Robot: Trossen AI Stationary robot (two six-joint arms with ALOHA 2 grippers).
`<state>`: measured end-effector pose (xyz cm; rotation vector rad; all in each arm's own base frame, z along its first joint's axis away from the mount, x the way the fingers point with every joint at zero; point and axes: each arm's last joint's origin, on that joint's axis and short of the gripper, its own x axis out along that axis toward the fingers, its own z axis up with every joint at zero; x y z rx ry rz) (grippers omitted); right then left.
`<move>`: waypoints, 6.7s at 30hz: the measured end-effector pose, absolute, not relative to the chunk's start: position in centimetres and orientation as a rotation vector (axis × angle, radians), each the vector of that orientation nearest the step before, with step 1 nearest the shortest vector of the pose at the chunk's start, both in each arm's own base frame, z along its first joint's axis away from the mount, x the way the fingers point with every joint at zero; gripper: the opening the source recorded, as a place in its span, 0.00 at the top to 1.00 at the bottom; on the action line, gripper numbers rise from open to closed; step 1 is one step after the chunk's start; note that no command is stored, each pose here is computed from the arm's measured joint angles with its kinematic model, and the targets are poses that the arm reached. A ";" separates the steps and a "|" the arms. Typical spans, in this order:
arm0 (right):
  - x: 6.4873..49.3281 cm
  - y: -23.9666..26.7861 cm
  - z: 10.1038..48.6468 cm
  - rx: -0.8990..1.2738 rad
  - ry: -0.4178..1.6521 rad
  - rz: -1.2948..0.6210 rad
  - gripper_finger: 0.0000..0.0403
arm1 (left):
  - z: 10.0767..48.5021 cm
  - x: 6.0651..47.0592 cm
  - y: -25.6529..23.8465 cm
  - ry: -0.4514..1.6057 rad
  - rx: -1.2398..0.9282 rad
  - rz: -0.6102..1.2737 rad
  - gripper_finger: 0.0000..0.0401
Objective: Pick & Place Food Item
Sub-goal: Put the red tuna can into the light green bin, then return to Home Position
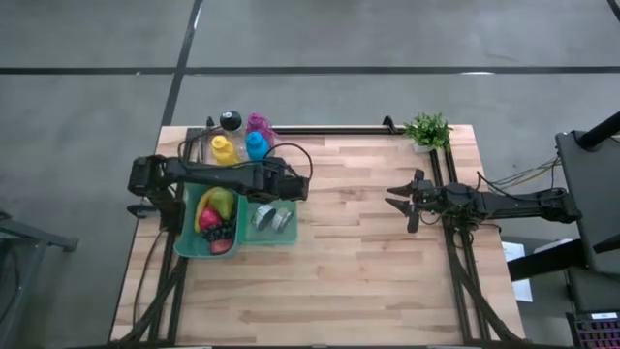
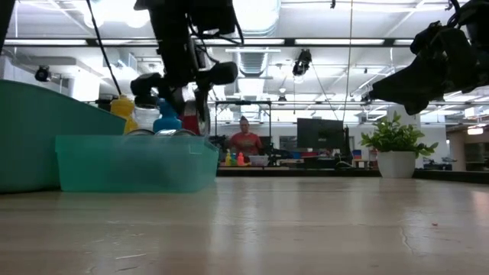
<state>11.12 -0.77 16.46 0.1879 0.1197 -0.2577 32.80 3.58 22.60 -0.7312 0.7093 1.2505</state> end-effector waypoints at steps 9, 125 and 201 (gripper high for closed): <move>11.1 -0.8 16.5 0.188 0.120 -0.258 0.64 | 19.4 32.3 3.5 0.718 -0.795 1.216 0.66; 11.1 -0.8 16.5 0.188 0.120 -0.257 0.64 | 27.8 15.6 -2.4 0.110 0.030 0.114 1.00; 11.1 -0.8 16.5 0.188 0.119 -0.258 0.64 | 16.9 9.4 -1.8 0.038 0.398 -0.163 1.00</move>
